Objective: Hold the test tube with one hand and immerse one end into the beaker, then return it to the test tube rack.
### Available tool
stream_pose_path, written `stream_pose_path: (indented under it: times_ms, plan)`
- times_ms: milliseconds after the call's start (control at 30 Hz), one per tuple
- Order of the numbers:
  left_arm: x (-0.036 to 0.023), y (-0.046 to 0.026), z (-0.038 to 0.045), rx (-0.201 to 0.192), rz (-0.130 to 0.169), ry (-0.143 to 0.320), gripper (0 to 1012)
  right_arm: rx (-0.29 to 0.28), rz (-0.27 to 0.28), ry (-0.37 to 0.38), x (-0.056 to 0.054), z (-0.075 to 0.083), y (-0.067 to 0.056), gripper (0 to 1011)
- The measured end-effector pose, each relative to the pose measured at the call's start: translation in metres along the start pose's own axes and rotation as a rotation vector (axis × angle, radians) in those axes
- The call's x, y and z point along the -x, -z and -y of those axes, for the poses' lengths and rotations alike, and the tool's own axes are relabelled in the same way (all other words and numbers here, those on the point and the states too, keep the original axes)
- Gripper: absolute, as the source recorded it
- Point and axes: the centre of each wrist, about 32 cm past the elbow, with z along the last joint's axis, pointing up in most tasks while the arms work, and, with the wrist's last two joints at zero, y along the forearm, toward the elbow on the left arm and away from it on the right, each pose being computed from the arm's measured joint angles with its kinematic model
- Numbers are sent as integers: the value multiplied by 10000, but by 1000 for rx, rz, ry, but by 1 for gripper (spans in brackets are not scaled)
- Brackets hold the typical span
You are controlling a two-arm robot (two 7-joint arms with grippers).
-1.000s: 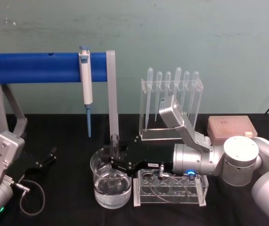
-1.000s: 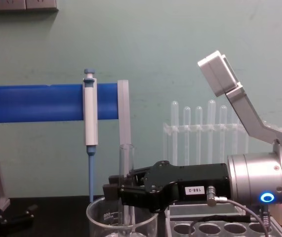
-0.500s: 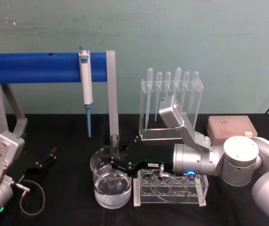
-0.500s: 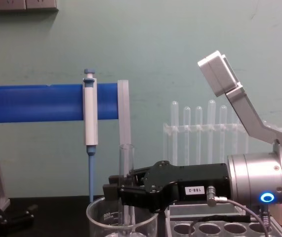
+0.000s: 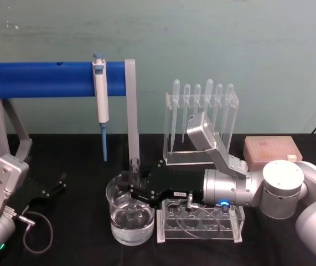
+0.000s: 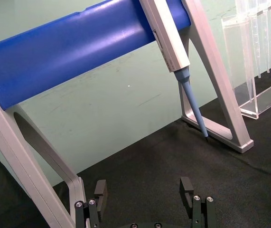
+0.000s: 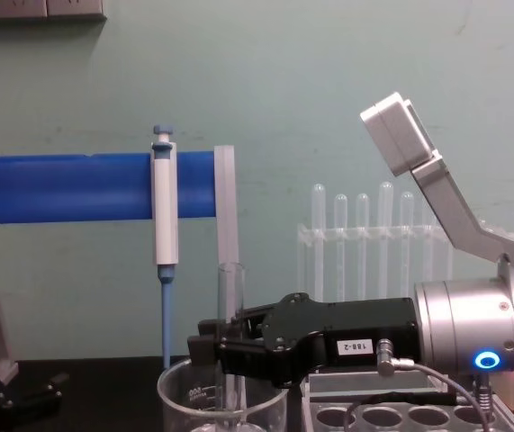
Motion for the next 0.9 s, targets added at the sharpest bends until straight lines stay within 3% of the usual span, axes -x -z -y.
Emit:
stream_pose_path:
  times_ms: [900]
  plan:
    - [0,0,0,0,0,0,1000,0,0,0,0,0,0,226]
